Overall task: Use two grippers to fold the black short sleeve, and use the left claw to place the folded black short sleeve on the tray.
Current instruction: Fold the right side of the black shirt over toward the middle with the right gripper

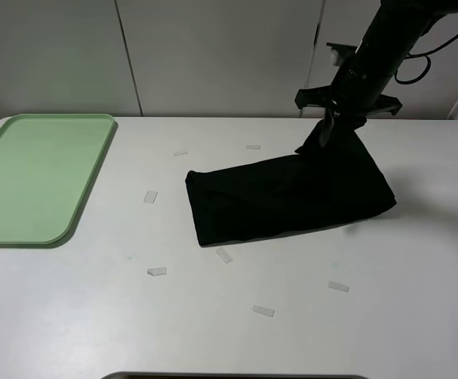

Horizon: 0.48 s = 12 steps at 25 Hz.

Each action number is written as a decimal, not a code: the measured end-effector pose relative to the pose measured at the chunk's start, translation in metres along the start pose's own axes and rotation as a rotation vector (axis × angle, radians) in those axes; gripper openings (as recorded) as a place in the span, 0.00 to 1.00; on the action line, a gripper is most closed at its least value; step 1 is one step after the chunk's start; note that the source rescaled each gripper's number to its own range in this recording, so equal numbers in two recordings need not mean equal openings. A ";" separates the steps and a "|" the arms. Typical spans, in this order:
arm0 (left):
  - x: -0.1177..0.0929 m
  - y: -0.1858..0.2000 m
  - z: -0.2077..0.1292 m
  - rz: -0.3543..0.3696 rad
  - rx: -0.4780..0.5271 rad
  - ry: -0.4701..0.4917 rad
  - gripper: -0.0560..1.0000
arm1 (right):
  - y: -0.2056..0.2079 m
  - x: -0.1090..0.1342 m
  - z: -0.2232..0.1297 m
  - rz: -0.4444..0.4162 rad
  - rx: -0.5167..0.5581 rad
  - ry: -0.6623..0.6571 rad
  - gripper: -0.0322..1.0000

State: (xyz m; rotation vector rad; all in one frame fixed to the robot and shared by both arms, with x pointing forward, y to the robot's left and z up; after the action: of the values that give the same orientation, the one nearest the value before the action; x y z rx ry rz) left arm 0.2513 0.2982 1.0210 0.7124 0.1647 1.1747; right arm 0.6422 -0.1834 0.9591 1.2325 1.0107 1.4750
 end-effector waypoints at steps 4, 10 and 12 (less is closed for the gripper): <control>0.000 0.000 0.000 0.000 0.000 0.000 1.00 | -0.018 -0.002 0.000 0.007 0.034 -0.017 0.03; 0.000 0.000 0.000 0.000 0.000 0.000 1.00 | -0.049 -0.003 -0.001 0.029 0.085 -0.027 0.43; 0.000 0.000 0.000 0.000 0.000 0.000 1.00 | -0.050 0.001 0.003 0.035 0.051 0.001 0.73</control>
State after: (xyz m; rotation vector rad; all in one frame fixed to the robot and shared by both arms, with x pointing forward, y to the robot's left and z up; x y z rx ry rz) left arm 0.2513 0.2982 1.0210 0.7124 0.1647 1.1747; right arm 0.6522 -0.1709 0.9121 1.2916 1.0378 1.4852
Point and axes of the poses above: a point on each arm's last joint axis where the gripper is mounted, y pointing back along that axis away from the gripper, x along the wrist's bending axis when the last joint is at zero, z = x × y, the point moved 3 cm from there along -y, pointing out along that axis toward the gripper, and after that the axes turned 8 degrees about -y, right-handed, at the moved point
